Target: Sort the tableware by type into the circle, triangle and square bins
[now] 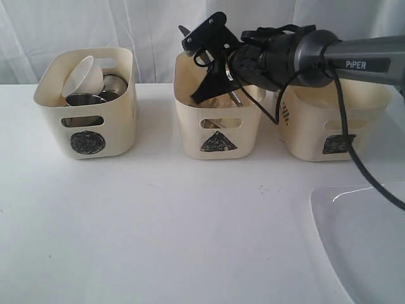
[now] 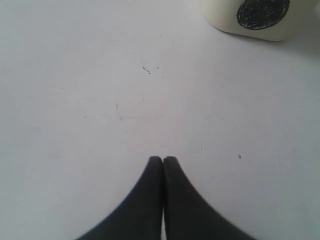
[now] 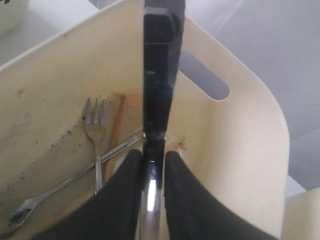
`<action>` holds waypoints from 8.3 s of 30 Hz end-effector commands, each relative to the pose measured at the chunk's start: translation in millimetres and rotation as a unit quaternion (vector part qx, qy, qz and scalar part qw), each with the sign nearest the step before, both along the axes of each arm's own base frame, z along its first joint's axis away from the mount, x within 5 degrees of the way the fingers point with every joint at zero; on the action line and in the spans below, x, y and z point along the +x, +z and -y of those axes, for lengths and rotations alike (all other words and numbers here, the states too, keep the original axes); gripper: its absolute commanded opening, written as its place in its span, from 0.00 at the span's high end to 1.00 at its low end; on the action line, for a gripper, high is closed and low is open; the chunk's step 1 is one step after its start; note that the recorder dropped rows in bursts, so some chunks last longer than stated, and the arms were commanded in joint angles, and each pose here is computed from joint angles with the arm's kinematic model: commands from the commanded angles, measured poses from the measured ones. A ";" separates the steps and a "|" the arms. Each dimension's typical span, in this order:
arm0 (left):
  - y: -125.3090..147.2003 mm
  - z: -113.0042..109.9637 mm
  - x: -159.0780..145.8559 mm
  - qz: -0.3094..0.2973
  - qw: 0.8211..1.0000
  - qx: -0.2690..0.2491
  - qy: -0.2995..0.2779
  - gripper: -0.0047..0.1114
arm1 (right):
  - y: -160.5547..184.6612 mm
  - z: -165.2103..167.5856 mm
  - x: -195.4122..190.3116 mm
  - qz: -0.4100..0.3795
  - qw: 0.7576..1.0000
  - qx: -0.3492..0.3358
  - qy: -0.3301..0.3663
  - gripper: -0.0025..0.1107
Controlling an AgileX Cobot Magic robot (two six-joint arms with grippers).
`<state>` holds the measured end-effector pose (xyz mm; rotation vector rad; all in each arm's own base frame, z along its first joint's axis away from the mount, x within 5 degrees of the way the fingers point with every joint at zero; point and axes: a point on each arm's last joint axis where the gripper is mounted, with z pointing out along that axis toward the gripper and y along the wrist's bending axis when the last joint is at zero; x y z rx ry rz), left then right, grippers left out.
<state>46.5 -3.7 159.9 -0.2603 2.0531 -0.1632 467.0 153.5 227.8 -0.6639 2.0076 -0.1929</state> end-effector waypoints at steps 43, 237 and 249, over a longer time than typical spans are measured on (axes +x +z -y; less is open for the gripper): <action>-6.6 1.1 -2.4 -0.026 1.000 -0.008 -0.002 0.96 | 62.8 284.6 -203.3 -0.072 0.856 0.408 -0.309 0.98; -6.6 1.8 -2.5 -0.026 1.000 -0.007 -0.011 0.96 | -81.0 286.1 -216.1 -0.377 0.813 0.379 -0.232 0.98; -6.6 1.8 -2.5 -0.026 1.000 -0.007 -0.011 0.96 | -72.9 281.3 -211.3 -0.349 0.826 0.399 -0.192 0.98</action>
